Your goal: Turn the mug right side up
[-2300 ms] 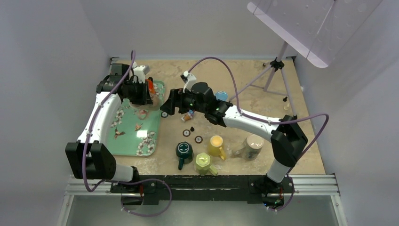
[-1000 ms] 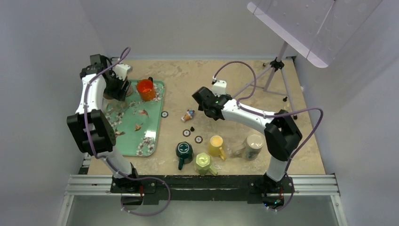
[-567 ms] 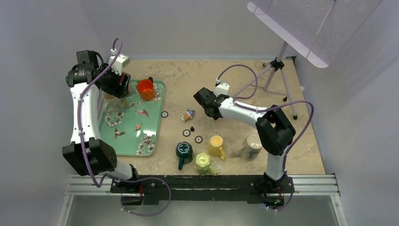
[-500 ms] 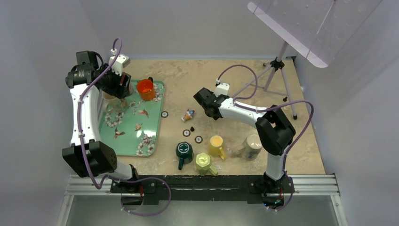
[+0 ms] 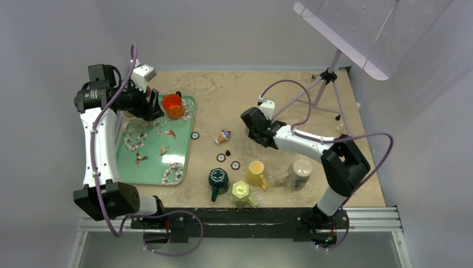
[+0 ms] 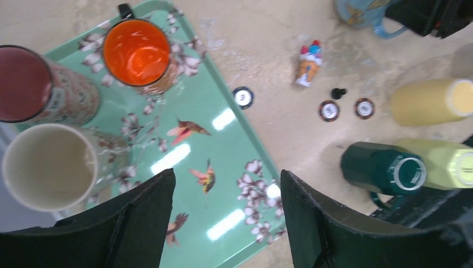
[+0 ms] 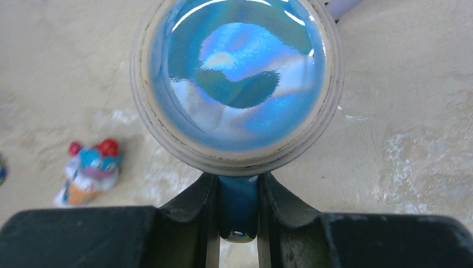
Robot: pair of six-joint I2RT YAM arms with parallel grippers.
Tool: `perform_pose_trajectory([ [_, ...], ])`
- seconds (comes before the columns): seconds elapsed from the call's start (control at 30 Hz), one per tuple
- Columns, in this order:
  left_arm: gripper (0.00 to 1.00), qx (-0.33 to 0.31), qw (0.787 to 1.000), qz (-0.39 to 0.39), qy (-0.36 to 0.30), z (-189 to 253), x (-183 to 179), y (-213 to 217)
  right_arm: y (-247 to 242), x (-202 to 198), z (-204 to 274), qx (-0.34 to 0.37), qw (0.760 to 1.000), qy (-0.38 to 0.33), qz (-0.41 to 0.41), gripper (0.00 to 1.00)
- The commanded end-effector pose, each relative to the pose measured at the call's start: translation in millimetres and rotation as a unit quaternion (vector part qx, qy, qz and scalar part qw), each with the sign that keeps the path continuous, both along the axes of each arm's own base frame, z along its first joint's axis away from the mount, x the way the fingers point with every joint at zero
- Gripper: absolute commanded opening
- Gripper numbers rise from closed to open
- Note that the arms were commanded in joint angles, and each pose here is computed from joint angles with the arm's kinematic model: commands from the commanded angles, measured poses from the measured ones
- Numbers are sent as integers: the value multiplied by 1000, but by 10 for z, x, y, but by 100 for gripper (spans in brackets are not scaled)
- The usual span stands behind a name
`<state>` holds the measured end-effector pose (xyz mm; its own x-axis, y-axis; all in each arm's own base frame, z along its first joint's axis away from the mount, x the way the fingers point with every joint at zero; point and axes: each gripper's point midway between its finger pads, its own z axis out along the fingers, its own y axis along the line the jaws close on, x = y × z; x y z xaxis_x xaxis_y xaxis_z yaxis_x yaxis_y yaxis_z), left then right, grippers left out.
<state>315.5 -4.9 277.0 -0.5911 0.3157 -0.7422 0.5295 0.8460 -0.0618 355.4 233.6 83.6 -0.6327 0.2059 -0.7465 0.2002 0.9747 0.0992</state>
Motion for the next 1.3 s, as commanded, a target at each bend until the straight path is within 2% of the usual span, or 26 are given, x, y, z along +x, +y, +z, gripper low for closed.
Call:
perform_pose_trajectory([
  [0.0, 73, -134, 990, -38, 14, 262, -290, -487, 544, 97, 1437, 185, 959, -176, 123, 0],
  [0.23, 74, -278, 955, -94, 36, 650, -488, -1033, 828, -103, 2603, 296, 886, -280, 221, 0],
  [0.3, 76, -325, 938, -112, 45, 851, -559, -1191, 943, -244, 3014, 331, 850, -311, 268, 0],
  [0.4, 92, -366, 921, -131, 36, 1138, -603, -1333, 1075, -544, 3610, 397, 778, -352, 336, 0],
  [0.5, 94, -401, 904, -145, 22, 1431, -603, -1386, 1160, -859, 4039, 464, 706, -369, 388, 0],
  [0.57, 94, -416, 897, -147, 23, 1560, -592, -1414, 1259, -1034, 4200, 485, 679, -369, 410, 0],
  [0.67, 94, -413, 898, -149, 11, 1628, -583, -1457, 1345, -1223, 4405, 502, 646, -378, 434, 0],
  [0.8, 92, -416, 898, -142, 12, 1639, -551, -1465, 1452, -1333, 4496, 512, 624, -377, 454, 0],
  [0.9, 84, -435, 888, -149, 19, 1780, -599, -1502, 1583, -1337, 4431, 524, 618, -354, 466, 0],
  [0.97, 70, -450, 878, -163, 18, 1907, -651, -1533, 1664, -1281, 4315, 528, 625, -338, 465, 0],
  [1.03, 63, -456, 872, -177, 11, 2010, -702, -1542, 1701, -1242, 4184, 527, 635, -326, 461, 0],
  [1.1, 63, -443, 875, -194, -4, 2038, -753, -1545, 1681, -1194, 4097, 526, 645, -320, 452, 0],
  [1.2, 65, -396, 900, -178, -29, 1923, -723, -1488, 1594, -1067, 4041, 495, 682, -329, 426, 0],
  [1.27, 68, -366, 915, -163, -37, 1828, -677, -1442, 1519, -1021, 4039, 473, 698, -340, 415, 0],
])
